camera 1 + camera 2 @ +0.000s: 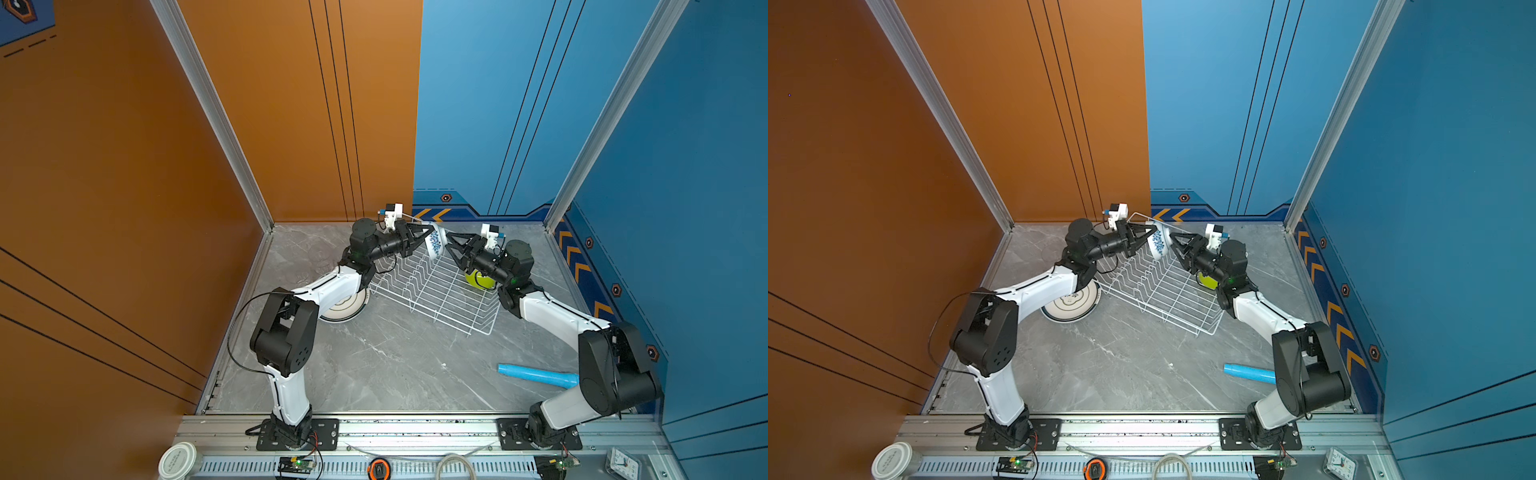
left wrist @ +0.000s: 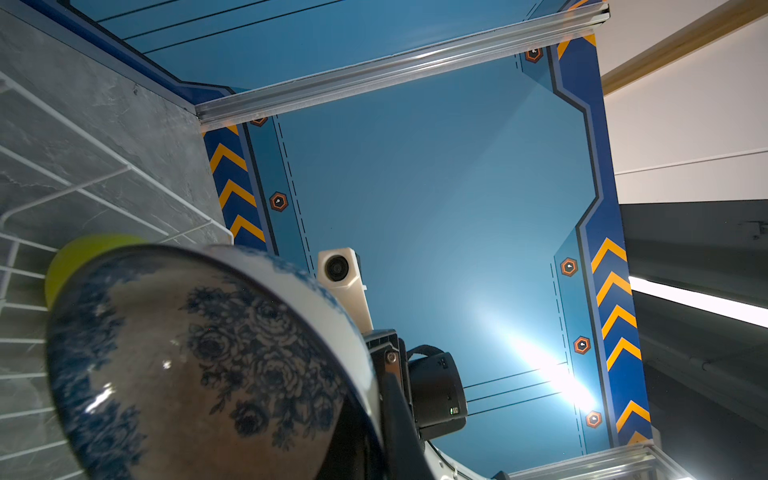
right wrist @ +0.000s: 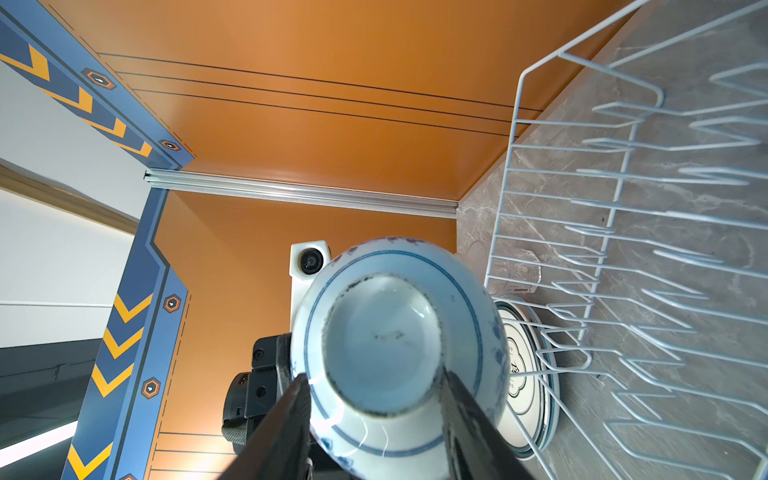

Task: Unload the mixed dishes from the dish rack
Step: 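Close the left gripper on the bowl rim and open the right gripper, then carry the bowl with the left gripper beside the plates while right gripper withdraws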

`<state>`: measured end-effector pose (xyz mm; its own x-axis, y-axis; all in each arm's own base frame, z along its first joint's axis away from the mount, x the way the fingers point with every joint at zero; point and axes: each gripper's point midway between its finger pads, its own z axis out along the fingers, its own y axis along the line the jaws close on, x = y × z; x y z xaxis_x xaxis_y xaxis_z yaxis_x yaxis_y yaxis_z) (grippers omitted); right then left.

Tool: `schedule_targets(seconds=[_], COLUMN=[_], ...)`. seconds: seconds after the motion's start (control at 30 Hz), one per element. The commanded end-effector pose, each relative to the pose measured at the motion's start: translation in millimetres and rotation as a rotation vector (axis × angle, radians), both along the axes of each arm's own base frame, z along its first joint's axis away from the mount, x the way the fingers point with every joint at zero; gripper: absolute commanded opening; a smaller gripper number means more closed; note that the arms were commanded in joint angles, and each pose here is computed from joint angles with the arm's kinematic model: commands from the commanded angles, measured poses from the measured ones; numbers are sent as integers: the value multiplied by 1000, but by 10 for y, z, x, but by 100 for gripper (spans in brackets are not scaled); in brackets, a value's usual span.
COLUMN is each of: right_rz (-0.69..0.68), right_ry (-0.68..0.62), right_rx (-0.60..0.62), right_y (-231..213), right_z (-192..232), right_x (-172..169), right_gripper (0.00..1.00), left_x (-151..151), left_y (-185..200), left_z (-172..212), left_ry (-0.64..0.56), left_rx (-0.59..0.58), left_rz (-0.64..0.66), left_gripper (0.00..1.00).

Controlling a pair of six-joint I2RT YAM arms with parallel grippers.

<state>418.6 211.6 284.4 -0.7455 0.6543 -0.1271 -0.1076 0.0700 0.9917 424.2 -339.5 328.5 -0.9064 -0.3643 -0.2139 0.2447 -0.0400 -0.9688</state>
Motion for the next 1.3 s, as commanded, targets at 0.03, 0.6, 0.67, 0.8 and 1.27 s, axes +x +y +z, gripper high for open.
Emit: schedule_targets(seconds=[0.03, 0.6, 0.67, 0.8, 1.27], right_rz=[24, -45, -55, -93, -165], right_ry=[-87, -73, -73, -65, 48], right_rx=[-1, -231, -287, -422, -662], right_y=[40, -157, -198, -323, -675], right_z=[199, 67, 61, -3, -389], right_x=[-6, -118, -160, -239, -279], right_gripper=[52, 81, 83, 87, 94], left_x=[-29, -10, -17, -50, -234], left_y=[15, 176, 232, 376, 1432], left_z=[71, -150, -169, -177, -340], left_ry=[-47, -102, -115, -139, -128], left_rx=[-13, 292, 349, 466, 905], left_rz=[-8, 89, 110, 146, 341], left_gripper=[0, 0, 0, 0, 0])
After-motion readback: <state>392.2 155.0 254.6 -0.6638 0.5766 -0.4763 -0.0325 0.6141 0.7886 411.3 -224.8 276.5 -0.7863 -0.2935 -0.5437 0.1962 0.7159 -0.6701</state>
